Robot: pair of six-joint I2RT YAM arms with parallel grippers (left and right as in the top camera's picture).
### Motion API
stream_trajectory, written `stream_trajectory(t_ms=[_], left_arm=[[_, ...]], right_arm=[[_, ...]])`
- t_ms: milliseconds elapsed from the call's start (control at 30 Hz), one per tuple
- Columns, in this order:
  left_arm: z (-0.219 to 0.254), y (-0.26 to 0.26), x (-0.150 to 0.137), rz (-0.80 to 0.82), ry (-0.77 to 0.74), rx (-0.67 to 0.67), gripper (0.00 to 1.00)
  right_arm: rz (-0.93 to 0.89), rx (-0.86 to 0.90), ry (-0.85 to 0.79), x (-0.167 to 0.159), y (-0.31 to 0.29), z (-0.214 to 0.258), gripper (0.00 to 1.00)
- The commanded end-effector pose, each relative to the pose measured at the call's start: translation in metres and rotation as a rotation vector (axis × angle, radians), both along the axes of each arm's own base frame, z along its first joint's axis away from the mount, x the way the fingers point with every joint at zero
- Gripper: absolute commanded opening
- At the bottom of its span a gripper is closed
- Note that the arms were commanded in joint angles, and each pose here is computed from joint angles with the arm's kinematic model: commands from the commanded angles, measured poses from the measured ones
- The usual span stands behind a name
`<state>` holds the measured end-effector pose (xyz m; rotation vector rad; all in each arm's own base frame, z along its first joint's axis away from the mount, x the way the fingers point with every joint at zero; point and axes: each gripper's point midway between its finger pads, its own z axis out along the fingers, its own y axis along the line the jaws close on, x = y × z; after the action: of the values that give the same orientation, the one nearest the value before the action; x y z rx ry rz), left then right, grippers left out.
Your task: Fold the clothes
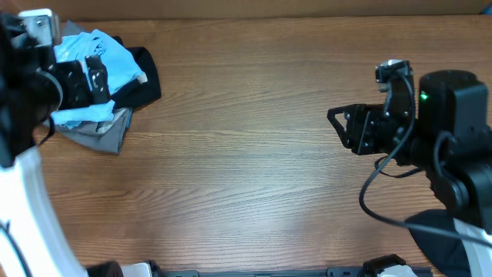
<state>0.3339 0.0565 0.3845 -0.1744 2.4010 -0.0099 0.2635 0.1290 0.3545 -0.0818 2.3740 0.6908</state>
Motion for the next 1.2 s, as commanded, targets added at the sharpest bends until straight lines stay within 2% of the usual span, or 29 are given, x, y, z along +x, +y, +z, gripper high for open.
stream_trajectory(t_ms=[0, 267, 367, 433, 533, 633, 767, 900, 1167], left_arm=[[-0.065, 0.020, 0.027, 0.054, 0.191, 0.029, 1.00], [-0.196, 0.038, 0.076, 0.077, 0.477, 0.019, 1.00], [-0.231, 0.046, 0.091, 0.107, 0.540, 0.084, 1.00], [-0.251, 0.059, 0.097, 0.198, 0.584, 0.210, 1.00], [-0.262, 0.068, 0.107, 0.272, 0.590, 0.364, 1.00], [-0.282, 0.051, 0.113, 0.229, 0.623, 0.405, 1.00], [-0.298, 0.039, 0.104, 0.291, 0.681, 0.492, 1.00], [-0.286, 0.052, 0.092, 0.417, 0.684, 0.592, 1.00], [-0.280, 0.069, 0.085, 0.482, 0.685, 0.618, 1.00]], right_arm=[[-0.005, -0.025, 0.029, 0.010, 0.000, -0.009, 0.41], [-0.004, -0.056, 0.147, 0.034, 0.006, -0.044, 0.41], [-0.003, -0.067, 0.189, 0.043, 0.009, -0.058, 0.41], [-0.005, -0.074, 0.222, 0.049, 0.010, -0.069, 0.41], [-0.005, -0.080, 0.246, 0.055, 0.012, -0.078, 0.41], [-0.006, -0.082, 0.252, 0.063, 0.014, -0.083, 0.41], [-0.008, -0.084, 0.244, 0.067, 0.014, -0.084, 0.42], [-0.028, -0.105, 0.231, 0.070, 0.010, -0.085, 0.47], [-0.035, -0.106, 0.208, 0.075, 0.009, -0.082, 0.49]])
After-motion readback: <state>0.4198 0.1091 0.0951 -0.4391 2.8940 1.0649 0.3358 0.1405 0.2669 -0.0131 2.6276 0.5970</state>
